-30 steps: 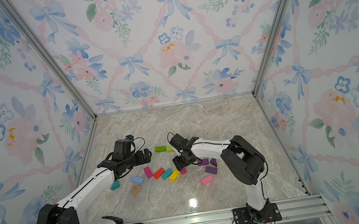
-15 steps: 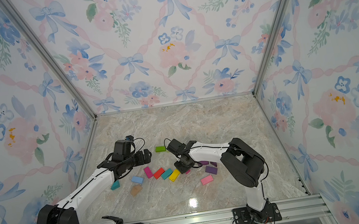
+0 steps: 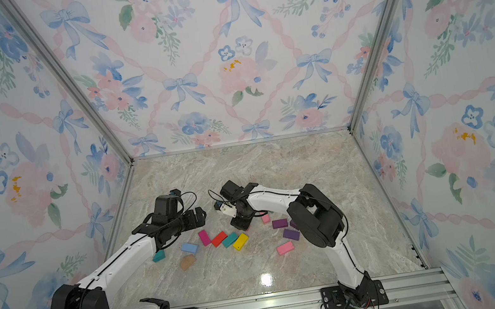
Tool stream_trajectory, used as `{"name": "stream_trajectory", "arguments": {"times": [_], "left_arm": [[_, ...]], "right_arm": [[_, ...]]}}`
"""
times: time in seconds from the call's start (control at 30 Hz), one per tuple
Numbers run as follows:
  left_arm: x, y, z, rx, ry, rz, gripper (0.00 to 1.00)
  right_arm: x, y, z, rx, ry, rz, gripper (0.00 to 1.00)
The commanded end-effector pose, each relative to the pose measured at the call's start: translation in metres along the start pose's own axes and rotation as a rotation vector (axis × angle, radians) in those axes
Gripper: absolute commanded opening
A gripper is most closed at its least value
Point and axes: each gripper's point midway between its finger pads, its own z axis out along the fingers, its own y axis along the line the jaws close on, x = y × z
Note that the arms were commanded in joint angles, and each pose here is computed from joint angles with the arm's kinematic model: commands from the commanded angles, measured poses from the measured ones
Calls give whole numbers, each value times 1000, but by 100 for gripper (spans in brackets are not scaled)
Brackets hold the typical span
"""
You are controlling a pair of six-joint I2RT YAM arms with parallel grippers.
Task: Assemble a piece of candy with building blocks
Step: Move the building block to the center of the board, then adjust the building block at the center of the board.
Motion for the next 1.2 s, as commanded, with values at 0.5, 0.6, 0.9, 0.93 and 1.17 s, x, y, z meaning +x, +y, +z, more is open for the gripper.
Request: {"name": "stream_trajectory", "arguments": {"times": [0.5, 0.6, 0.9, 0.93, 1.17], "left_arm": [[-10, -3, -3, 36, -12, -49, 98], [-9, -4, -3, 41, -10, -48, 98], [-16, -2, -13, 52, -39, -31, 98], [-17, -1, -15, 50, -44, -32, 98], [0, 4, -8, 48, 16, -51, 97]], "right_arm": [[-1, -34, 30, -32, 69, -235, 21], [-4, -35, 26, -28, 59, -245, 26], [-26, -28, -22, 1, -90, -198, 57], [-28, -28, -32, 8, -115, -180, 58], [-16, -4, -96, 3, -312, 73, 65]]}}
